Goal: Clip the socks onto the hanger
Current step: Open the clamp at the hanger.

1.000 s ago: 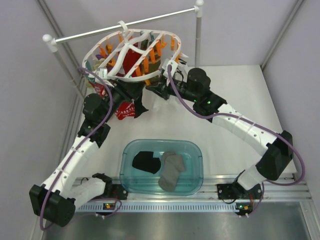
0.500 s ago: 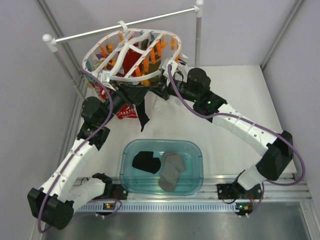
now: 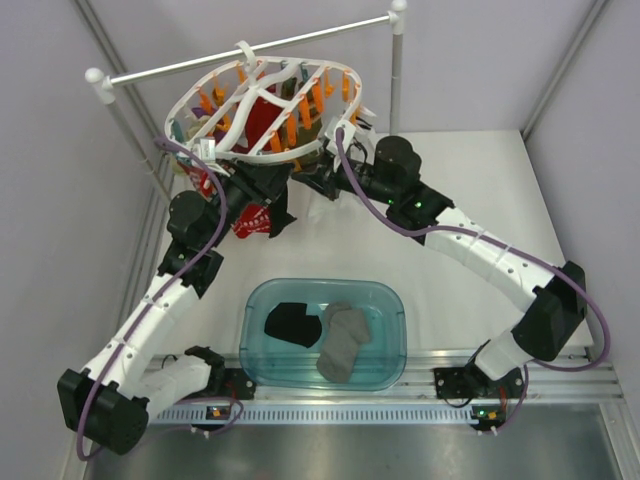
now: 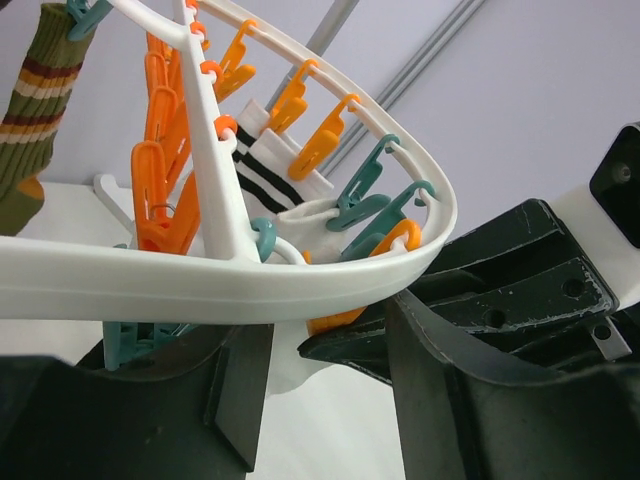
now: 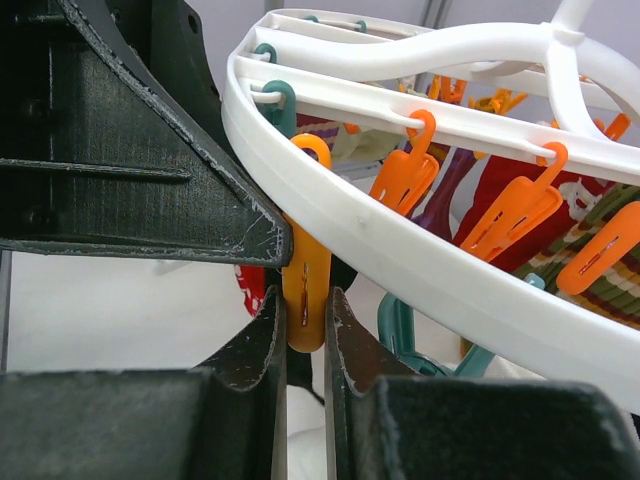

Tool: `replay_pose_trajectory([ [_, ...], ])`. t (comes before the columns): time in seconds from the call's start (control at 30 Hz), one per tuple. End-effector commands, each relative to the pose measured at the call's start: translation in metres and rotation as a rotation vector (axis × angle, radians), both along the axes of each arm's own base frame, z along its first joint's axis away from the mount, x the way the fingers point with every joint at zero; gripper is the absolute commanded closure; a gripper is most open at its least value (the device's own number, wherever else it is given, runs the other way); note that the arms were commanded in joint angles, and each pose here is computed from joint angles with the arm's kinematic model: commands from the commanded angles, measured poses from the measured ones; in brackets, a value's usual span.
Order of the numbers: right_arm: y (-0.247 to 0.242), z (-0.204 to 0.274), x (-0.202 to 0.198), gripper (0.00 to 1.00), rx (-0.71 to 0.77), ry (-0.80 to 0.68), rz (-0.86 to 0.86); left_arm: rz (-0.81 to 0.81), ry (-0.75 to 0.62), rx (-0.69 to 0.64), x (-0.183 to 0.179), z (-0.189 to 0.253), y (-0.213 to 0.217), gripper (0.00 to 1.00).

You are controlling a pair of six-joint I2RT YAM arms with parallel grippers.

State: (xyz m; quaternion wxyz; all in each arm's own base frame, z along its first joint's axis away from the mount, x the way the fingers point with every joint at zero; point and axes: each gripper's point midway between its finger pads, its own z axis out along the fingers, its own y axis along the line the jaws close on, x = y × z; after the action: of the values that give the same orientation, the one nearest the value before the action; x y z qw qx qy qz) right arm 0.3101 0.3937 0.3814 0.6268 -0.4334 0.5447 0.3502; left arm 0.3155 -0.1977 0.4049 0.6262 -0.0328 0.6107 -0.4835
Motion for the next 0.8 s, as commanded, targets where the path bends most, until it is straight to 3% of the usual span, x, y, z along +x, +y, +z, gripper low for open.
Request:
replay_pose_trajectory([
  [0.0, 0.004, 0.032, -0.015, 1.0, 0.07, -0.049, 0.056, 0.071, -0.073, -0.021, 0.003, 0.025, 0.012, 0.48],
  [0.57, 0.012, 0.023, -0.027, 1.0, 0.033, -0.056, 0.106, 0.063, -0.114, -0.072, 0.01, 0.045, 0.008, 0.48],
  [0.67, 0.013, 0.022, -0.03, 1.0, 0.029, -0.055, 0.115, 0.062, -0.112, -0.085, 0.01, 0.048, 0.009, 0.56],
  [0.77, 0.012, 0.02, -0.031, 1.0, 0.027, -0.048, 0.12, 0.066, -0.109, -0.087, 0.011, 0.047, 0.009, 0.72],
])
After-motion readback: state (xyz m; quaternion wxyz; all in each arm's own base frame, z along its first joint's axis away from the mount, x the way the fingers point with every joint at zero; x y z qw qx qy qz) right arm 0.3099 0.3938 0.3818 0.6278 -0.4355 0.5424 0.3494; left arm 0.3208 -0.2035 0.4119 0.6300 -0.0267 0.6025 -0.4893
